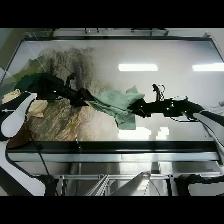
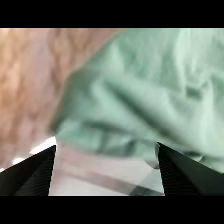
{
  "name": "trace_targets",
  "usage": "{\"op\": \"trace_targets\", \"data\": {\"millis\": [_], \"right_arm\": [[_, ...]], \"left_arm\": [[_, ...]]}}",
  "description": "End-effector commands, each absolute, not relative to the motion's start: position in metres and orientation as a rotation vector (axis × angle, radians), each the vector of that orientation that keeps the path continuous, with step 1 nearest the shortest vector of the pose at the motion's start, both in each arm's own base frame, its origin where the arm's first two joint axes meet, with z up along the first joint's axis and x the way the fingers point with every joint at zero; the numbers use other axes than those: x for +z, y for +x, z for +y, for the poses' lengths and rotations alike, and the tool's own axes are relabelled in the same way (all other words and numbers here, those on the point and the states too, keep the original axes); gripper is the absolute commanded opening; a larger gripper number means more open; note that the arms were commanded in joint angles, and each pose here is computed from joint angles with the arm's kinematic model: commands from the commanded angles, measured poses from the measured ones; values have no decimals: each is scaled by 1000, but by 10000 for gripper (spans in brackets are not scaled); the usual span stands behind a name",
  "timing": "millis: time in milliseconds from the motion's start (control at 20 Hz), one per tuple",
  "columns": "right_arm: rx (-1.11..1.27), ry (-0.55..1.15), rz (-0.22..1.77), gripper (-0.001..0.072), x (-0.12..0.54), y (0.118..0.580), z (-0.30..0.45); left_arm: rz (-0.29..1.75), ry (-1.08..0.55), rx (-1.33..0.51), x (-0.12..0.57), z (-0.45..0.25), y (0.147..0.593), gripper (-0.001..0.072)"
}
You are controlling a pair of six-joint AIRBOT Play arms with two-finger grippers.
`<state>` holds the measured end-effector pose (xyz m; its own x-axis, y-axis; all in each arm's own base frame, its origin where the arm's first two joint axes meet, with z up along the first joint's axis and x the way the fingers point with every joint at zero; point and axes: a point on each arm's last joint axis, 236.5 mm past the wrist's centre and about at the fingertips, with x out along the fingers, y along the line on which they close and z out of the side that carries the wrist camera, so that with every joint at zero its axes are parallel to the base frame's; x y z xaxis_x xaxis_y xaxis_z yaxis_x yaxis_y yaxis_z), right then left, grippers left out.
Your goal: Fold the shirts.
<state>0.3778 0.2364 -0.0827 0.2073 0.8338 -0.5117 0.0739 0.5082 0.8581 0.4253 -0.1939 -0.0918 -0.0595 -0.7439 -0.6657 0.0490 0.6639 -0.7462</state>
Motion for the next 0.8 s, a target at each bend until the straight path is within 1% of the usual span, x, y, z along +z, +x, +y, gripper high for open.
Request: {"op": "trace_targets", "data": {"millis": [0,50,100,150,200,300,400,500,600,650,750], "right_arm": [[642,954,1230,289,-83,398,255],[650,946,1224,280,-83,399,255],[656,946,1224,163,-81,398,256],[663,942,1221,39,-80,398,256],[678,931,1213,21,-77,398,257],[708,898,1173,20,-65,401,256],[761,886,1096,19,-29,407,247],[815,871,947,19,37,420,220],[837,818,729,19,127,430,178],[827,784,616,18,175,429,155],[793,679,386,18,271,409,115]], "left_arm": [[1479,-561,-744,-103,-222,450,543],[1477,-552,-757,-104,-227,453,287],[1479,-547,-771,-103,-227,456,-3],[1478,-543,-785,-101,-229,458,13],[1477,-536,-801,-96,-230,459,13],[1465,-527,-828,-79,-224,462,12],[1435,-505,-868,-46,-214,463,12],[1358,-472,-891,7,-196,466,12],[1234,-429,-887,77,-175,466,12],[1165,-396,-885,114,-166,463,12],[1011,-307,-885,194,-153,447,13]]}}
